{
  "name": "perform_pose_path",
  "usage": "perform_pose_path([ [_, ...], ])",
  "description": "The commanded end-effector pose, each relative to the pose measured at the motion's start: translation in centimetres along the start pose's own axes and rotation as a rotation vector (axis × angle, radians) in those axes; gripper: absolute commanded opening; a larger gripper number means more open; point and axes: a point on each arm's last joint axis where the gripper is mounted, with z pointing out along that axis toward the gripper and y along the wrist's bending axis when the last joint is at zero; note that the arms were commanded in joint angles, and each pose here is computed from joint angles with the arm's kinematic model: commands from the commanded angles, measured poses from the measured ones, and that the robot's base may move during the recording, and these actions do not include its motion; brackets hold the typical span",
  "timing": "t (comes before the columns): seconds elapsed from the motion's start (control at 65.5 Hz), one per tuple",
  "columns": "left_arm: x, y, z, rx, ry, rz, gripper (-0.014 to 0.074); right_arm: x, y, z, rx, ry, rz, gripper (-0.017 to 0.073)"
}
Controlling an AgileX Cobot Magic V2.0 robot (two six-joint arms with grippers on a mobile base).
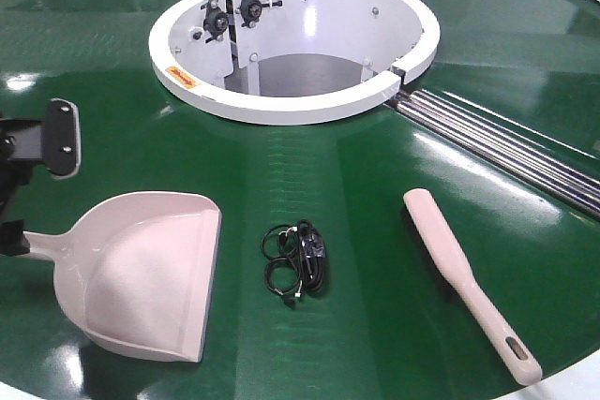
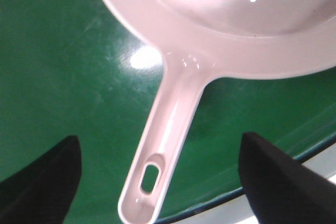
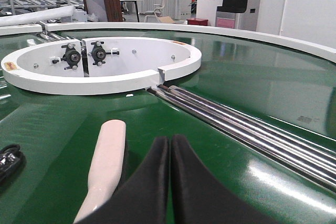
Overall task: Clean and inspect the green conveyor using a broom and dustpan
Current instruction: 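Close the left gripper on the pink dustpan's handle, then lift and tilt the dustpan with the left gripper toward the black cable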
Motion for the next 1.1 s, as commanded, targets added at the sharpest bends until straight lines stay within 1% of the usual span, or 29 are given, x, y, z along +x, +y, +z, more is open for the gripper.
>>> perform_pose_path([
  [0.0,-0.4,0.6,-0.8,-0.046,0.002,0.031,0.0564,-0.6,0.0,-0.1,0.003,-0.080,-0.014,-0.0008],
  [0.153,-0.6,0.8,0.5,-0.008,0.034,0.050,0.0564,-0.6,0.0,-0.1,0.003,-0.080,-0.014,-0.0008],
  [0.29,-0.8,0.9,1.5,0.030,0.048,0.091,0.0564,-0.6,0.0,-0.1,0.003,-0.080,-0.014,-0.0008],
  [0.412,-0.8,1.0,2.4,0.049,0.067,0.105,0.0564,-0.6,0.0,-0.1,0.003,-0.080,-0.014,-0.0008],
  [0.519,-0.8,1.3,2.9,0.050,0.094,0.121,0.0564,-0.6,0.0,-0.1,0.003,-0.080,-0.014,-0.0008],
  [0.611,-1.0,1.5,3.4,0.039,0.088,0.126,0.0564,-0.6,0.0,-0.1,0.003,-0.080,-0.014,-0.0008],
  [0.641,-1.0,1.6,3.6,0.036,0.087,0.135,0.0564,-0.6,0.0,-0.1,0.003,-0.080,-0.014,-0.0008],
  [0.748,-1.2,1.7,4.3,0.054,0.088,0.171,0.0564,-0.6,0.0,-0.1,0.003,-0.080,-0.014,-0.0008],
  [0.916,-1.3,1.9,5.5,0.079,0.104,0.185,0.0564,-0.6,0.0,-0.1,0.003,-0.080,-0.014,-0.0008],
  [0.992,-1.4,1.9,5.6,0.075,0.101,0.193,0.0564,-0.6,0.0,-0.1,0.003,-0.080,-0.014,-0.0008],
  [1.038,-1.4,2.0,5.6,0.069,0.097,0.210,0.0559,-0.6,0.0,-0.1,0.003,-0.080,-0.014,-0.0008],
  [1.084,-1.5,2.0,5.6,0.067,0.094,0.217,0.0550,-0.6,0.0,-0.1,0.003,-0.080,-0.014,-0.0008],
])
